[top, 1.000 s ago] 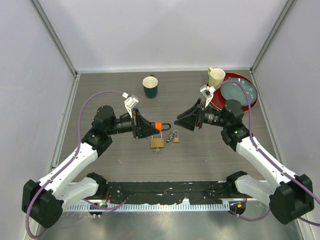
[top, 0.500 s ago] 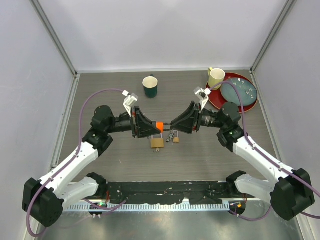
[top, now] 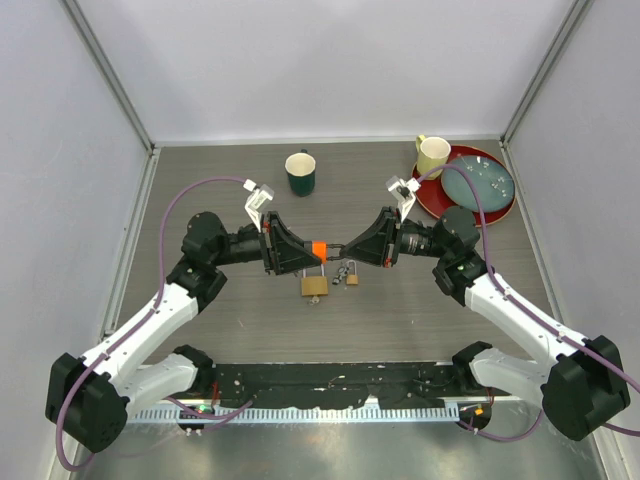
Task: Lock with the key
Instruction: Lock the lock.
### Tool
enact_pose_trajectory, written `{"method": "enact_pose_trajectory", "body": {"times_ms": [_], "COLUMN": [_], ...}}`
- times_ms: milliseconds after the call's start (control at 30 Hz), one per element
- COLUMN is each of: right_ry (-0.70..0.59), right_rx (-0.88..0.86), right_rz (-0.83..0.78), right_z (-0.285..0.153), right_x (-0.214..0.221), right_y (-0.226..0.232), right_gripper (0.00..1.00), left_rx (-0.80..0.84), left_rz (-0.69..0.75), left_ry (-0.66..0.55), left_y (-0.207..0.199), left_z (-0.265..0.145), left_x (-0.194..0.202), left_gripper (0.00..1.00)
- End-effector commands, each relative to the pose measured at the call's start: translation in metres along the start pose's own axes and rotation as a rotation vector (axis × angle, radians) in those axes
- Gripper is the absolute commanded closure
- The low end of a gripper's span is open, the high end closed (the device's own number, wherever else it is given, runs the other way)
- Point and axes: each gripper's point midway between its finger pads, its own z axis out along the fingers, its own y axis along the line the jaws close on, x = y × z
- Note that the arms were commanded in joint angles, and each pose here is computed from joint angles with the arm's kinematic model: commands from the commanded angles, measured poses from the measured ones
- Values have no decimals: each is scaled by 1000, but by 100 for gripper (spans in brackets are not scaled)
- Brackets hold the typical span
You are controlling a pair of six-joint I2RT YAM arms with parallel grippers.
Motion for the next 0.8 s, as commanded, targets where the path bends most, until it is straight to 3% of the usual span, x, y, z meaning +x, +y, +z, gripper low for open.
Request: {"method": "enact_pose_trajectory", "body": {"times_ms": [0, 200, 767], "right_ry": [-42, -33, -50], "right_rx": [-15, -28, -56], "right_rz": [-61, -61, -53], "right_z": [2, 7, 24], "right_x": [-12, -8, -10], "right_y": [9, 10, 13], "right_gripper": [93, 98, 98], "left_rx": [61, 75, 100], "left_rz": [79, 73, 57], "left_ry": [-39, -46, -45], "left_y": [-17, -17, -16], "left_z": [0, 1, 4], "left_x": [-15, -16, -15], "left_gripper": [100, 100, 100]}}
